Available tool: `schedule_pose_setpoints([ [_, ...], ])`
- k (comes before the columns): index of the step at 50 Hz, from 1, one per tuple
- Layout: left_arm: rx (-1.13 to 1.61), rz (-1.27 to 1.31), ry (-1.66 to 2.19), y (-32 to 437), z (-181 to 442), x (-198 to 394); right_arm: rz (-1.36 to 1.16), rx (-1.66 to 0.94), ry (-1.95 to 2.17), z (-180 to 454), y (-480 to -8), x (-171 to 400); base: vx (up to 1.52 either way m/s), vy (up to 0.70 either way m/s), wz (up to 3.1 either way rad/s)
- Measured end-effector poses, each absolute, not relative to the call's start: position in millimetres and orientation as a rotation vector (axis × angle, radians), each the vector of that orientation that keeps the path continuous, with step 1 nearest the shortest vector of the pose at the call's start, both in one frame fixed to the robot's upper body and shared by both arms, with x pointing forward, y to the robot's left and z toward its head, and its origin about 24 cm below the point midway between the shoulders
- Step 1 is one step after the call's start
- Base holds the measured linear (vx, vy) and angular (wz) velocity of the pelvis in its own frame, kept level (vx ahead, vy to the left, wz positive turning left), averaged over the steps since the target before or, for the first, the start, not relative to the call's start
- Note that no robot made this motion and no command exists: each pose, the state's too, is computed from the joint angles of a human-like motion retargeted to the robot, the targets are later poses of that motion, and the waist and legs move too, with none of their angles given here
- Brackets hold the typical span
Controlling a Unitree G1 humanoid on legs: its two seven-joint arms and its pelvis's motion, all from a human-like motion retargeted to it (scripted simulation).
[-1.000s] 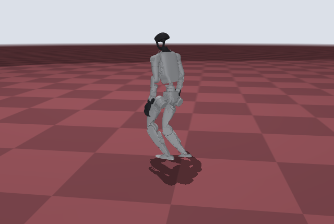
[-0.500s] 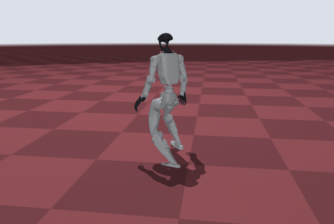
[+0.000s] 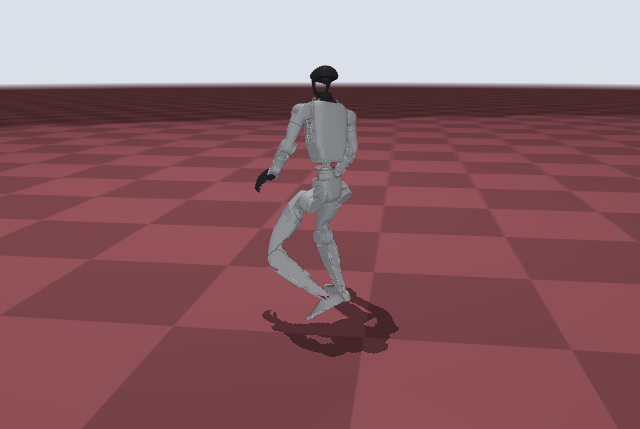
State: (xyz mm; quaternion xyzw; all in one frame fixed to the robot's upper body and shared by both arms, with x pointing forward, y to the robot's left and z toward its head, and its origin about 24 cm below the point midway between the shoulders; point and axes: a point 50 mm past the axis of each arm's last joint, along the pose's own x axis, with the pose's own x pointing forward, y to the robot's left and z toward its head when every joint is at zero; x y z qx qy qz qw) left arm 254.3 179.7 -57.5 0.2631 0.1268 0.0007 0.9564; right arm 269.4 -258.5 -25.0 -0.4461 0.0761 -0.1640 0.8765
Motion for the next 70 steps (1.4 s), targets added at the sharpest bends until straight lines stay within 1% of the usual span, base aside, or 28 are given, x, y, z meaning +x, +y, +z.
schedule_pose_setpoints([
  [5,0.615,-0.013,0.383,182.3,-82.5,233.2,-0.435,-0.922,0.413,-57.0,-291.1,231.0,0.26,-0.19,0.13],
  [9,0.694,0.041,0.563,205.7,-109.2,199.1,-0.508,-0.881,0.567,-78.4,-303.2,196.9,0.28,-0.19,0.16],
  [15,0.784,0.152,0.757,241.6,-128.2,153.3,-0.568,-0.831,0.719,-101.7,-303.9,154.7,0.29,-0.16,0.29],
  [19,0.788,0.216,0.828,253.0,-133.1,133.6,-0.538,-0.803,0.772,-113.4,-292.2,139.8,0.3,-0.12,0.35],
  [23,0.762,0.265,0.893,255.5,-138.3,118.1,-0.466,-0.769,0.771,-121.1,-272.1,138.8,0.33,-0.12,0.24],
  [28,0.719,0.306,0.972,251.6,-145.7,100.1,-0.375,-0.718,0.69,-119.4,-246.2,157.3,0.38,-0.13,0.2],
  [35,0.693,0.272,1.051,238.7,-154.8,82.8,-0.345,-0.694,0.526,-98.9,-236.3,190.3,0.38,-0.1,0.58],
  [39,0.707,0.232,1.026,232.4,-154.7,90.8,-0.361,-0.717,0.434,-83.1,-241.7,205.4,0.32,-0.08,0.7],
  [43,0.746,0.191,0.925,227.6,-148.3,113.4,-0.369,-0.757,0.354,-68.8,-246.3,217.8,0.29,-0.15,0.69],
  [51,0.783,0.18,0.621,219.5,-114.5,187.3,-0.366,-0.831,0.33,-61.8,-256.4,223.3,0.29,-0.02,1.19],
  [57,0.749,0.22,0.483,220.1,-85.9,233.4,-0.346,-0.818,0.483,-84.3,-259.8,202.1,0.22,-0.11,1.33],
  [61,0.73,0.23,0.448,220.6,-75.1,249.7,-0.329,-0.781,0.625,-103.6,-261.9,178.0,0.19,-0.14,1.17],
  [65,0.71,0.233,0.467,221.8,-75.7,251.2,-0.314,-0.743,0.756,-119.5,-265.0,150.3,0.17,-0.16,0.94],
  [70,0.675,0.256,0.573,229.0,-93.6,226.6,-0.315,-0.705,0.853,-129.3,-270.3,124.2,0.16,-0.2,0.68],
])
